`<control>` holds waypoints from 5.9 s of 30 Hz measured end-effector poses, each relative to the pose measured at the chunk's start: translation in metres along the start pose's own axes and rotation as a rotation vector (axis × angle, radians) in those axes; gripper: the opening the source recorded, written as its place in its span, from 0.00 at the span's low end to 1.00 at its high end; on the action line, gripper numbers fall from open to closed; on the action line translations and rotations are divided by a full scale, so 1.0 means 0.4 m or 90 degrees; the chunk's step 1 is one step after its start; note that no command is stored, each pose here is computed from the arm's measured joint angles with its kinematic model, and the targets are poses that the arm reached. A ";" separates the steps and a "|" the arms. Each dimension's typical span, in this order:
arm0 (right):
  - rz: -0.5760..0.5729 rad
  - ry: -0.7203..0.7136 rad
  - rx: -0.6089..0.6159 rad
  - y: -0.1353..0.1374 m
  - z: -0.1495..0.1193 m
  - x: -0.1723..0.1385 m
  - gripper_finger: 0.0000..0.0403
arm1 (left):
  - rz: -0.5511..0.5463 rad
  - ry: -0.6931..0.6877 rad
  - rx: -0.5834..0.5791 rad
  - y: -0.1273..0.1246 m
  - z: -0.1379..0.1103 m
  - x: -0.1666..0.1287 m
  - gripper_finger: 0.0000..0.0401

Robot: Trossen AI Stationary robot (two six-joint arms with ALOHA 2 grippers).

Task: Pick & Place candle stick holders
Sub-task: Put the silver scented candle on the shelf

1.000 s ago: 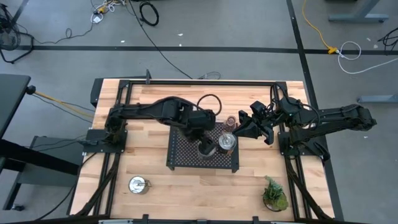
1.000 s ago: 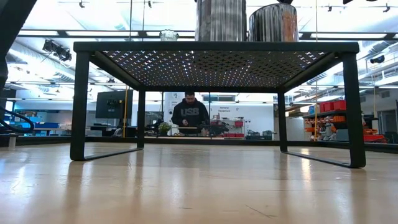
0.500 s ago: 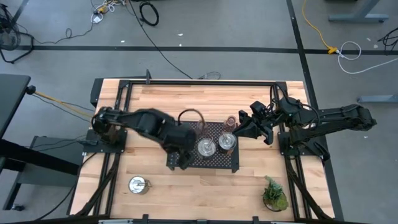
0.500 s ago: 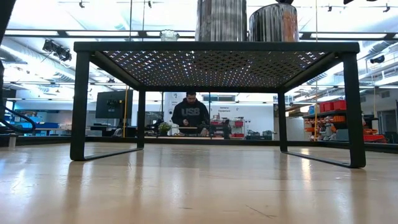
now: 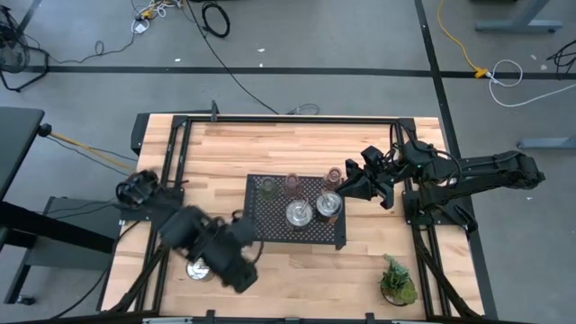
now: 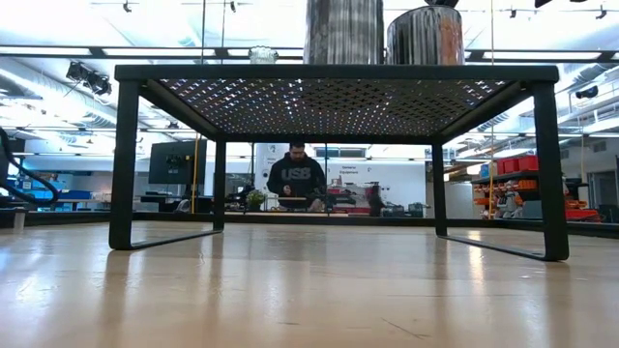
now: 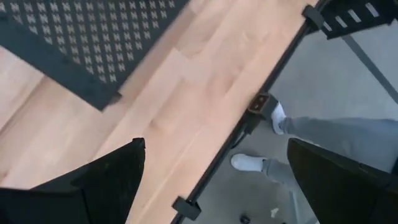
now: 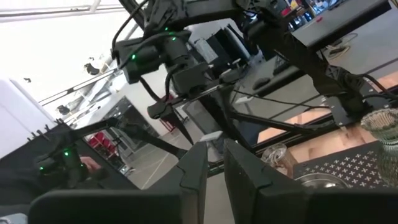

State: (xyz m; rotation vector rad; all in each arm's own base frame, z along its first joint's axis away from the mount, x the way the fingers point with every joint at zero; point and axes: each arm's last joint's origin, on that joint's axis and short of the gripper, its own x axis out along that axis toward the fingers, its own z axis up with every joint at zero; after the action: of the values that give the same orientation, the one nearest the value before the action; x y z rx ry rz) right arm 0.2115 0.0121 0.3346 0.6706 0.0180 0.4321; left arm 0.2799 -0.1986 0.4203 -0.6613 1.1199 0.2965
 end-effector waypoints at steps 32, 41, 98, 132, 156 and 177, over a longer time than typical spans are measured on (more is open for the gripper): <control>-0.024 -0.017 0.026 -0.003 0.001 0.000 0.13 | 0.102 0.152 -0.074 0.037 -0.262 0.168 0.98; -0.035 -0.027 0.025 -0.005 0.003 0.000 0.13 | 0.002 0.098 -0.057 0.000 -0.252 0.173 0.98; -0.080 -0.071 0.053 -0.010 0.007 -0.001 0.13 | 0.201 0.174 -0.127 0.246 -0.397 0.315 0.98; -0.092 -0.072 0.039 -0.012 0.006 -0.001 0.13 | 0.195 0.152 -0.088 0.264 -0.366 0.298 0.98; -0.096 -0.068 0.025 -0.013 0.005 -0.002 0.13 | 0.189 0.207 0.011 0.267 -0.370 0.297 0.98; -0.096 -0.068 0.023 -0.013 0.005 -0.001 0.13 | 0.177 0.192 -0.010 0.262 -0.356 0.302 1.00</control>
State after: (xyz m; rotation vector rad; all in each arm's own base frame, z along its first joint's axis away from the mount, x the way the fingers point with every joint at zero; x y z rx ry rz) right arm 0.2133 0.0070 0.3329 0.7218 -0.0247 0.2513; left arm 0.1707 -0.2189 0.2373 -0.5754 1.5046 0.4538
